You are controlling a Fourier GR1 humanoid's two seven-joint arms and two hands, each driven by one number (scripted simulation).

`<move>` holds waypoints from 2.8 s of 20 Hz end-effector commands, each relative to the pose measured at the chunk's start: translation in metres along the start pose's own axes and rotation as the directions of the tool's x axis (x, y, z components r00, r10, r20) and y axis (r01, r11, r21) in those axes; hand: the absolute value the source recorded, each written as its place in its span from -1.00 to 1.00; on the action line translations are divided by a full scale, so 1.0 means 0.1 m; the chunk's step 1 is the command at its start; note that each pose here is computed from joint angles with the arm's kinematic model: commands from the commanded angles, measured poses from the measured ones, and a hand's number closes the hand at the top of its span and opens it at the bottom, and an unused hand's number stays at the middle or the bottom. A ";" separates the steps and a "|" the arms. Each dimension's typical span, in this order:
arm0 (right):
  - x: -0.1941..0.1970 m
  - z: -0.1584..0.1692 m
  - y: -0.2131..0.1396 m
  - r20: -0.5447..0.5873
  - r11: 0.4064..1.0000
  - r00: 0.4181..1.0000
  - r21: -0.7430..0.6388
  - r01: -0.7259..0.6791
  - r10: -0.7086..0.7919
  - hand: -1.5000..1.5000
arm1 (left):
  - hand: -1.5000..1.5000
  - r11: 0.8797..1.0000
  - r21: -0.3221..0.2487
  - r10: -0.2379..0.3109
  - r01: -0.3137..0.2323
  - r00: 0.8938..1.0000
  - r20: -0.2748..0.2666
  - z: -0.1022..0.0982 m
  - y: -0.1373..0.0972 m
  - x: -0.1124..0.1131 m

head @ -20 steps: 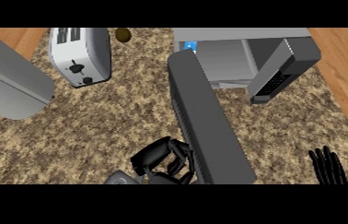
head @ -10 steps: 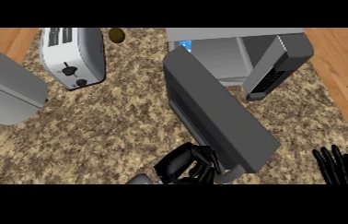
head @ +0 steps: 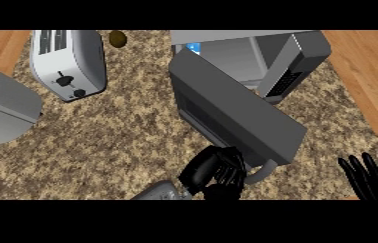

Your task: Pick up the milk, place it into the microwave and close the microwave

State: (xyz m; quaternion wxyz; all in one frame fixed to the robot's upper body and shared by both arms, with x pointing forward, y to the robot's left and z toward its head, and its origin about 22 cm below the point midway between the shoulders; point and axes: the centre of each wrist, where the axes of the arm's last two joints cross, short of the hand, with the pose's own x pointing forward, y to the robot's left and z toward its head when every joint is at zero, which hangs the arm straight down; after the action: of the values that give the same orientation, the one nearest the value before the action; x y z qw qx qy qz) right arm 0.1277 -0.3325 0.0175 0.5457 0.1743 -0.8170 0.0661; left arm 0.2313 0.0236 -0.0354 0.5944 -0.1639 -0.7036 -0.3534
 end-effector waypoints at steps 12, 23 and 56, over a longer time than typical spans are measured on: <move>0.30 -0.22 0.21 0.000 0.996 0.999 0.078 0.036 -0.036 -1.00 | 1.00 0.968 0.247 0.009 -0.031 0.996 0.091 -0.63 0.31 0.46; 0.48 -0.31 0.19 -0.028 0.994 0.999 0.105 0.023 -0.021 -1.00 | 1.00 0.932 0.353 0.061 -0.085 0.995 0.077 -0.90 0.64 0.50; 0.75 -0.55 0.20 0.041 0.966 0.994 0.243 0.084 -0.097 -1.00 | 1.00 0.814 0.537 0.155 -0.222 0.974 0.167 -1.07 1.01 0.46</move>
State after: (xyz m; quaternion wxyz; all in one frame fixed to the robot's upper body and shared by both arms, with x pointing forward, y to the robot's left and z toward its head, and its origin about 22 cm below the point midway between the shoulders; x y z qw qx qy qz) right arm 0.1422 -0.3145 0.1073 0.5044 0.2662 -0.8114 0.1279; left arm 0.3410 0.0025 0.0369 0.5996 -0.1122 -0.7878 -0.0854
